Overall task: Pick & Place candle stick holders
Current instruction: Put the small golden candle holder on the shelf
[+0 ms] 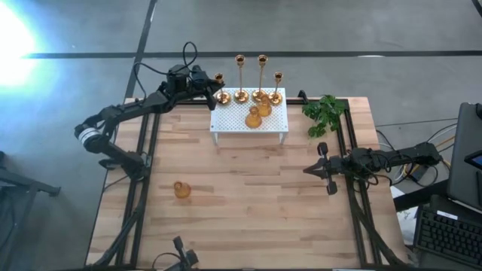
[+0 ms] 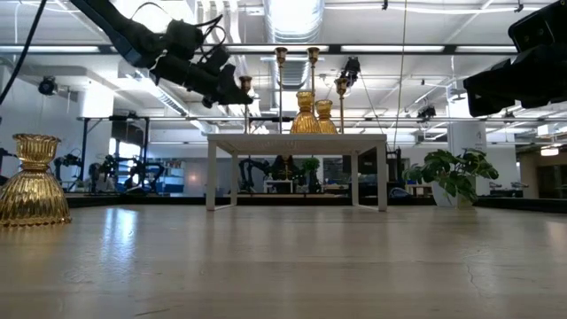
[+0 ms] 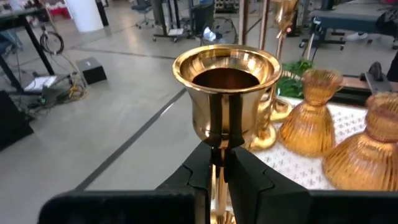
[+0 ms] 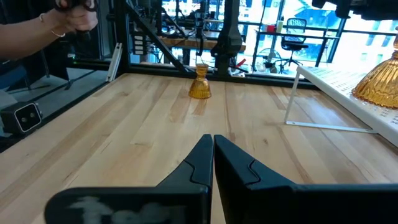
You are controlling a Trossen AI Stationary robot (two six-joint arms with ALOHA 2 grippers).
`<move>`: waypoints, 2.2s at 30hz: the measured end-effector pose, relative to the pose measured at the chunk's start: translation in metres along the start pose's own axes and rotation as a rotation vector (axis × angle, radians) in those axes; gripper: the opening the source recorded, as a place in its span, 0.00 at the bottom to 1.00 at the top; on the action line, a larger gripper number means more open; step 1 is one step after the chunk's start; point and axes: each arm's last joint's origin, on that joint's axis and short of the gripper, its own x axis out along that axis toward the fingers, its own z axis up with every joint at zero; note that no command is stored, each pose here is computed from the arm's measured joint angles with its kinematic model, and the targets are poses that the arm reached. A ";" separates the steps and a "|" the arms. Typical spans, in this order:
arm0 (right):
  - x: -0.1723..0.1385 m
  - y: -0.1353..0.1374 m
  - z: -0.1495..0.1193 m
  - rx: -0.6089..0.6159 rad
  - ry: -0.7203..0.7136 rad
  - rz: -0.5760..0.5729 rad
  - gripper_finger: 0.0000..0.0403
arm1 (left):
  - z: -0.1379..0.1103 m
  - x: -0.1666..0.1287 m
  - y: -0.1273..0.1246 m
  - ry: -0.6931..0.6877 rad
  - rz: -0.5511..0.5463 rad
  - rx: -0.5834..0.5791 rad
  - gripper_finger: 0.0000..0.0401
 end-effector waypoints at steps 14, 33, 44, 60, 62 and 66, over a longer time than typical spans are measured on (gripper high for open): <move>0.000 0.000 0.000 0.000 0.000 0.000 0.02 | -0.007 -0.003 0.003 -0.024 -0.035 -0.001 0.08; 0.000 0.000 0.000 0.000 0.000 0.000 0.02 | -0.007 -0.003 0.004 -0.023 -0.058 -0.010 0.08; 0.000 0.000 0.000 0.000 0.000 -0.001 0.02 | -0.008 -0.003 0.005 -0.013 -0.036 -0.012 0.12; 0.000 0.000 0.000 0.000 -0.001 0.000 0.02 | -0.008 -0.003 0.005 -0.014 -0.032 0.012 0.17; 0.000 0.000 0.000 0.000 0.000 0.000 0.02 | -0.007 -0.003 0.005 -0.020 -0.031 0.020 0.17; 0.000 0.000 0.000 0.000 -0.001 0.000 0.02 | -0.006 -0.003 0.005 -0.030 -0.029 0.026 0.17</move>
